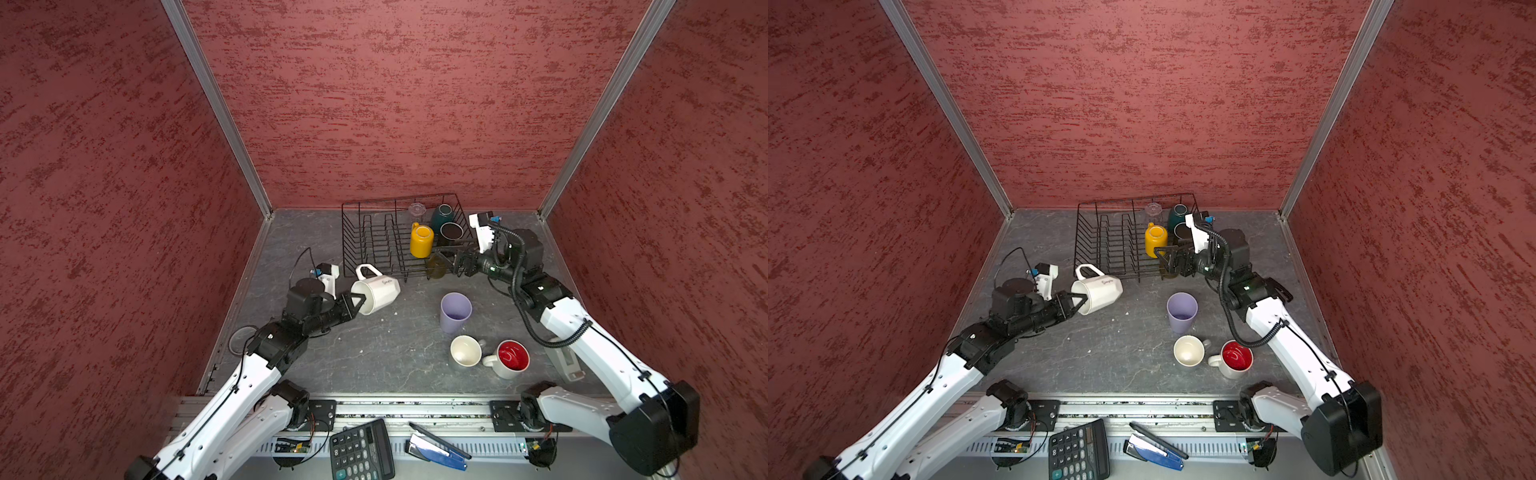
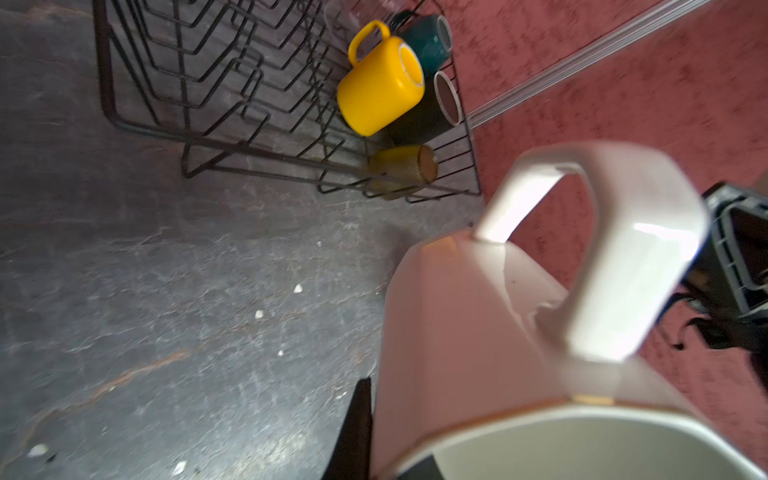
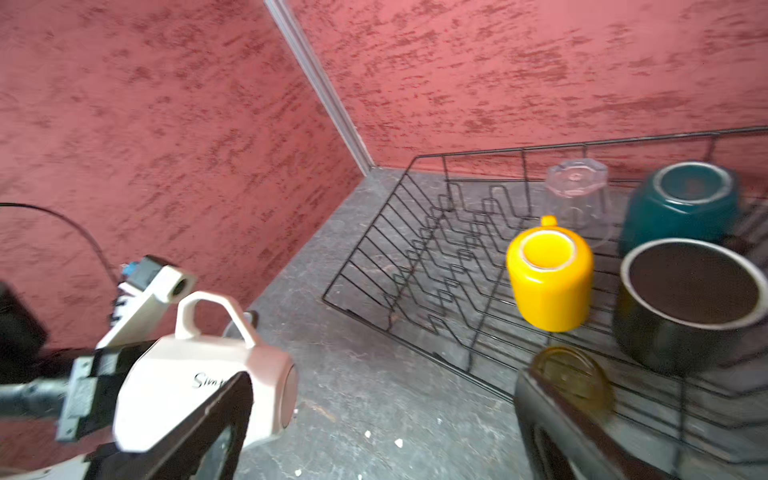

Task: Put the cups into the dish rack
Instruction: 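Grasp the white 'Simple' mug rim with the left gripper and lift it, then carry the white mug toward the right gripper while right moves to meet it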

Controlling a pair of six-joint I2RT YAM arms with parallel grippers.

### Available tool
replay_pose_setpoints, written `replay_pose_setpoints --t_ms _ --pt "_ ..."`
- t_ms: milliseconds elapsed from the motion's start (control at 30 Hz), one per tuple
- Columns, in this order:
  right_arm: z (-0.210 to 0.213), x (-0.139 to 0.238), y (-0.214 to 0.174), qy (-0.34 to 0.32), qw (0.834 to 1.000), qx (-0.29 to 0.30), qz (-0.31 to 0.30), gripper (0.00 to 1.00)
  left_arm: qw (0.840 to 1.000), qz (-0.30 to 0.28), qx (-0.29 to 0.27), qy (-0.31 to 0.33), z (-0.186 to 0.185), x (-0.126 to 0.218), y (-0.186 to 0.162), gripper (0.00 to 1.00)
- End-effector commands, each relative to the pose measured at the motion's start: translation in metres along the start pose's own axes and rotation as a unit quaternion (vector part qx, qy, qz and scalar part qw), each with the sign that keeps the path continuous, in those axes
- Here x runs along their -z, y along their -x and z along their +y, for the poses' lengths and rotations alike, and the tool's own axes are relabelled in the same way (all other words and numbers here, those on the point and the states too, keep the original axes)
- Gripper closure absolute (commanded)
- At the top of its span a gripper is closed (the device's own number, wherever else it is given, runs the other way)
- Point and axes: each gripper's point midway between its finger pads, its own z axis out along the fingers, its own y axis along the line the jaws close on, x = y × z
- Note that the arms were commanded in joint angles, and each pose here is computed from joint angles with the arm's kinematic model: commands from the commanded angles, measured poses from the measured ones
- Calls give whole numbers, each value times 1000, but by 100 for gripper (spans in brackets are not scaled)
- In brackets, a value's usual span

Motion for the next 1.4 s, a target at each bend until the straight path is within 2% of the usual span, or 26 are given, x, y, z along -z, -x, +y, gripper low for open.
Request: replay_pose_setpoints --t_ms 0,200,367,600,900,1367 --pt "33 0 8 103 995 7 -11 1 987 4 -6 -163 -58 11 19 100" --pt "49 0 6 170 985 -8 -15 1 970 27 -3 -240 -75 10 28 100" --pt "46 -8 1 178 984 -25 -4 1 958 51 -10 -282 -87 10 28 100" --pt "62 -17 -3 233 972 -39 16 1 951 68 -12 -303 -90 5 29 100" --pt "95 -14 -9 315 948 -36 25 1 951 74 -6 -299 -87 -4 32 100" --pt "104 -36 -27 312 948 -42 51 1 951 74 -4 -299 -89 -4 34 100"
